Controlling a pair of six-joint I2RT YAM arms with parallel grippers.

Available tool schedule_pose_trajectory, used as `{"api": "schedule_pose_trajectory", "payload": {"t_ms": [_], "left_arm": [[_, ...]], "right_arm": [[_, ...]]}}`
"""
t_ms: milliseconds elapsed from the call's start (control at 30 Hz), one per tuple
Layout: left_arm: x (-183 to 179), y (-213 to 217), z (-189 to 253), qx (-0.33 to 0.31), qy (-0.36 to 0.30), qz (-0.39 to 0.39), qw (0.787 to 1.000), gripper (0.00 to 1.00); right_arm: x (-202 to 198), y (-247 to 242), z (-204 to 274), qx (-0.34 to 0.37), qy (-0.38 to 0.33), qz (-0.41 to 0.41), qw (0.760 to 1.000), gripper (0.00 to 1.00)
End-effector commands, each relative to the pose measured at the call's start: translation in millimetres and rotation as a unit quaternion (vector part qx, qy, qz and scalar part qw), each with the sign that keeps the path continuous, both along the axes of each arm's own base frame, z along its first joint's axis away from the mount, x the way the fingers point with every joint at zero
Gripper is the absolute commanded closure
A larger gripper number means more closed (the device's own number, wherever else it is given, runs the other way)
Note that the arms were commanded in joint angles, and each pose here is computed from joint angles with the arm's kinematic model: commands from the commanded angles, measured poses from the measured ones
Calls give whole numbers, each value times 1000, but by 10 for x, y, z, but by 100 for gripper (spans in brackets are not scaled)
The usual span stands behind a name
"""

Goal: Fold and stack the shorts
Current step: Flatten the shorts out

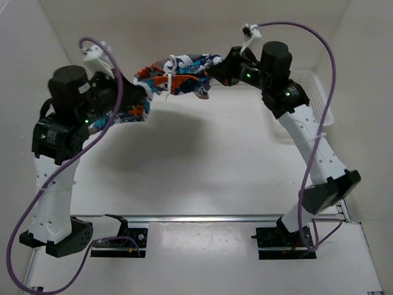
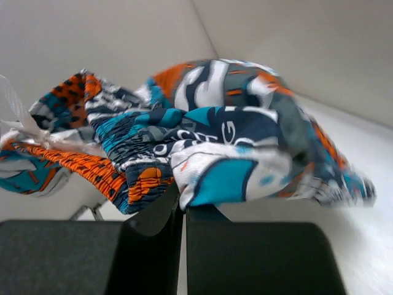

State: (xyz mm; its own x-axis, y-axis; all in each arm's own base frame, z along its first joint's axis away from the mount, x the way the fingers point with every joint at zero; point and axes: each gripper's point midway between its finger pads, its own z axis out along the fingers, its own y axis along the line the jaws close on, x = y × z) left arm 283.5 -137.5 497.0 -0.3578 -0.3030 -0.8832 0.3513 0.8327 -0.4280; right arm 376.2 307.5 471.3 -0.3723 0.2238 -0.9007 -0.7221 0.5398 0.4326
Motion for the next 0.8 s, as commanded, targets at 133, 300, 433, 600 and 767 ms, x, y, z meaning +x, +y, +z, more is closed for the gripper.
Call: {"api": "schedule_pose_trajectory", "payload": {"t_ms": [133, 300, 433, 600, 767], "left_arm": [[-223, -1117, -1637, 49, 199, -182, 962, 7], [-60, -1219, -2017, 74, 256, -167, 949, 0], [164, -796, -1941, 82, 252, -90, 960, 0], [283, 125, -2337, 64, 315, 76, 944, 20], [76, 809, -2780, 5, 374, 207, 904, 35]], "right_arm": [[355, -1375, -1635, -97, 124, -178, 971, 55], [232, -2150, -2364, -92, 265, -280, 918, 35], [-9, -2219, -2497, -122, 290, -294, 903, 37], [-599, -1538, -2847, -135, 342, -185, 911, 38], [-1259, -607, -3279, -116, 421, -72, 897, 37]]}}
